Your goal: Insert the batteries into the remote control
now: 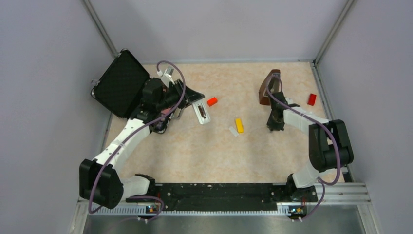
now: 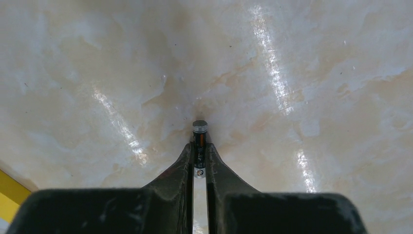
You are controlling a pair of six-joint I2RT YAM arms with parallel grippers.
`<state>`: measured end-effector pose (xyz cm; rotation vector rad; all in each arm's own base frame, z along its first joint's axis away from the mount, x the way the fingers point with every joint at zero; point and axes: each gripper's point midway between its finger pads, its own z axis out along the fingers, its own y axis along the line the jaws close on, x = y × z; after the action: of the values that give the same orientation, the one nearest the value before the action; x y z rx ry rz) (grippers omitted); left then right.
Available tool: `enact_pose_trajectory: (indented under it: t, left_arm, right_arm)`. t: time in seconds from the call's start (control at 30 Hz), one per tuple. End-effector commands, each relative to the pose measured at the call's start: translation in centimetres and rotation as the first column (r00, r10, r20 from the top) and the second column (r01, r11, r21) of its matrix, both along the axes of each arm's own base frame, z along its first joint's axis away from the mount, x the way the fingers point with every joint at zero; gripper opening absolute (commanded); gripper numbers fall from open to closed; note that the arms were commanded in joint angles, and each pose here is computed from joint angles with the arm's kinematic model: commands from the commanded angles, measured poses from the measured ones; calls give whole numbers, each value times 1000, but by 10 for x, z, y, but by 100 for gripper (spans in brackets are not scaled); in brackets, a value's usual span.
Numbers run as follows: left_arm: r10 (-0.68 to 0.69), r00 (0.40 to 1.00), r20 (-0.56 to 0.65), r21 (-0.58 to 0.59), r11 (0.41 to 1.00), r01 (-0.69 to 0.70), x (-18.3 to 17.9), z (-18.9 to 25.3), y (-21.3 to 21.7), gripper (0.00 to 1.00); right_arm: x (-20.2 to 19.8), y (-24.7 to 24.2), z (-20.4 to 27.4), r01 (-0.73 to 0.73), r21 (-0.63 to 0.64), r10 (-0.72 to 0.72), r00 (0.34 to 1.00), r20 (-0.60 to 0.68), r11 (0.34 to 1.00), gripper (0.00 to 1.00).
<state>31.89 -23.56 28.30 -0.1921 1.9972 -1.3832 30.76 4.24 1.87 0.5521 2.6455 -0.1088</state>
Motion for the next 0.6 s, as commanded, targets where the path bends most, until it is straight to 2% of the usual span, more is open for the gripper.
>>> enact_pose_trajectory:
  t: [0.0, 0.13, 0.23, 0.37, 0.57]
  left_arm:
    - [-22, 994, 106, -22, 999, 25, 6, 28, -3, 0]
    - [-74, 994, 81, -56, 995, 79, 4, 20, -11, 0]
    - [-187, 981, 57, -119, 974, 193, -4, 14, -24, 0]
    - [-338, 940, 34, -192, 921, 338, -9, 2, -39, 0]
    - [-424, 906, -14, -262, 876, 406, -10, -7, -60, 0]
  right_arm:
    - [-1, 7, -1, -15, 57, 14, 1000, 18, 998, 3]
    - [13, 30, 53, -91, 154, 62, 981, 186, 984, 2]
    - [16, 58, 102, -194, 234, 119, 947, 298, 953, 2]
    - [2, 104, 161, -352, 341, 208, 896, 393, 872, 3]
    - [-35, 162, 220, -500, 513, 288, 852, 438, 698, 4]
